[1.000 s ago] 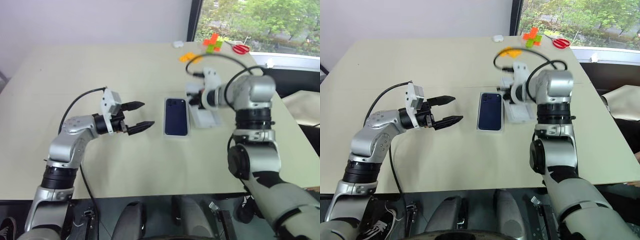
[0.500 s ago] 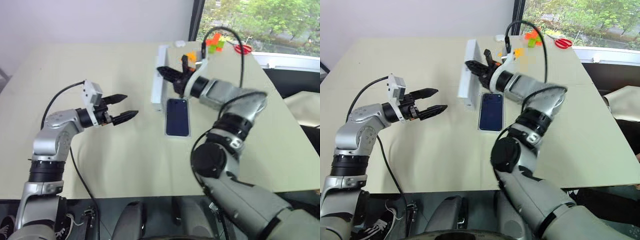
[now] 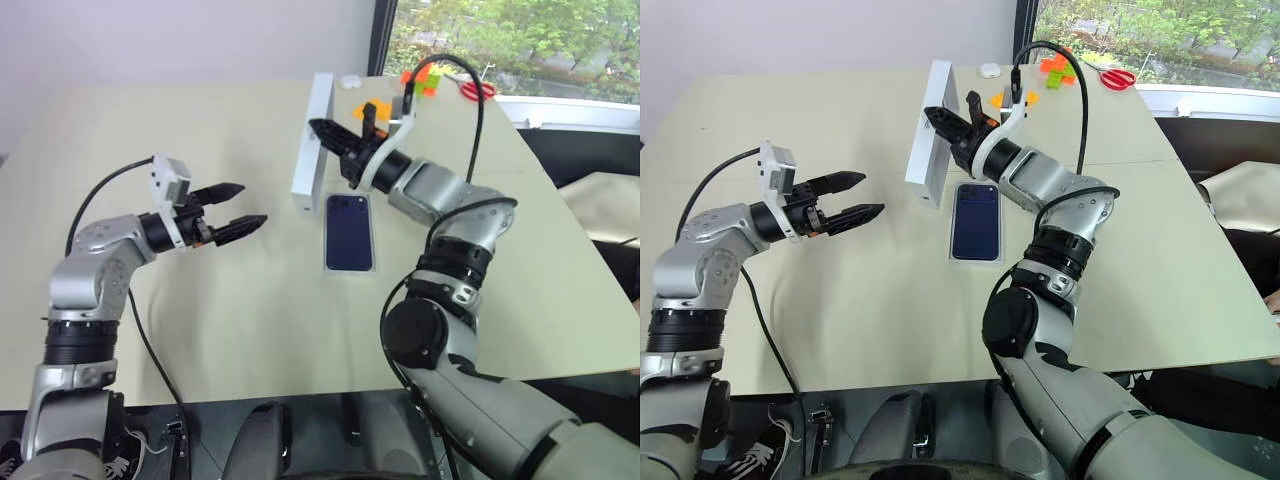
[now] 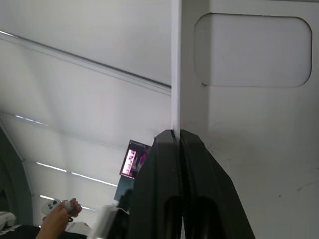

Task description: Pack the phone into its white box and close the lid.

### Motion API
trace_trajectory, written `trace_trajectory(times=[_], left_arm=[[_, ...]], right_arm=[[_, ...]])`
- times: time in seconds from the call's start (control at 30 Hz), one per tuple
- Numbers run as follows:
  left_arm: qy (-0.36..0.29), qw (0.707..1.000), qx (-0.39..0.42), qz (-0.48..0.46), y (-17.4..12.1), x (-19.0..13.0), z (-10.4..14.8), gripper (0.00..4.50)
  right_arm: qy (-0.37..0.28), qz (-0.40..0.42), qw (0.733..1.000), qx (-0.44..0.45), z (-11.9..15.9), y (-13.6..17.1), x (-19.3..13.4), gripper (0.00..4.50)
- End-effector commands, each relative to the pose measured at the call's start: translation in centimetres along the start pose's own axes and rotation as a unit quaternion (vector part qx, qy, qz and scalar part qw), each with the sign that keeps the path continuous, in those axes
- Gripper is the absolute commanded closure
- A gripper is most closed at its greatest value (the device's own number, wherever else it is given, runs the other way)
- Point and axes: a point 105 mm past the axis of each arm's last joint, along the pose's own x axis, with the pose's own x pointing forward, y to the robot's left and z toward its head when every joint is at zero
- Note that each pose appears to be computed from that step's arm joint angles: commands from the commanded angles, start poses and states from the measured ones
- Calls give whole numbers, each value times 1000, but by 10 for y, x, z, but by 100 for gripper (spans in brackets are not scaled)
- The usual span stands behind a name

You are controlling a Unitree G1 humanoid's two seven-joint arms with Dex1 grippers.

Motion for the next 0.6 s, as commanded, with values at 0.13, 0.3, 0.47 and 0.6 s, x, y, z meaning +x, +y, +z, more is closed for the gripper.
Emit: trace_trajectory(times=[0.13, 0.3, 0.47, 0.6], left_arm=[[-10, 999, 36, -3, -6, -11, 8, 0], [-17, 999, 35, -5, -8, -7, 9, 0], [-17, 999, 35, -11, -11, -1, 7, 0], [-17, 999, 29, -9, -11, 3, 4, 0]], right_arm=[[43, 18, 995, 85, -56, -17, 13, 447], [68, 13, 994, 88, -72, -21, 13, 447], [84, -20, 992, 93, -84, -41, 10, 447], [95, -31, 991, 91, -90, -51, 4, 447]])
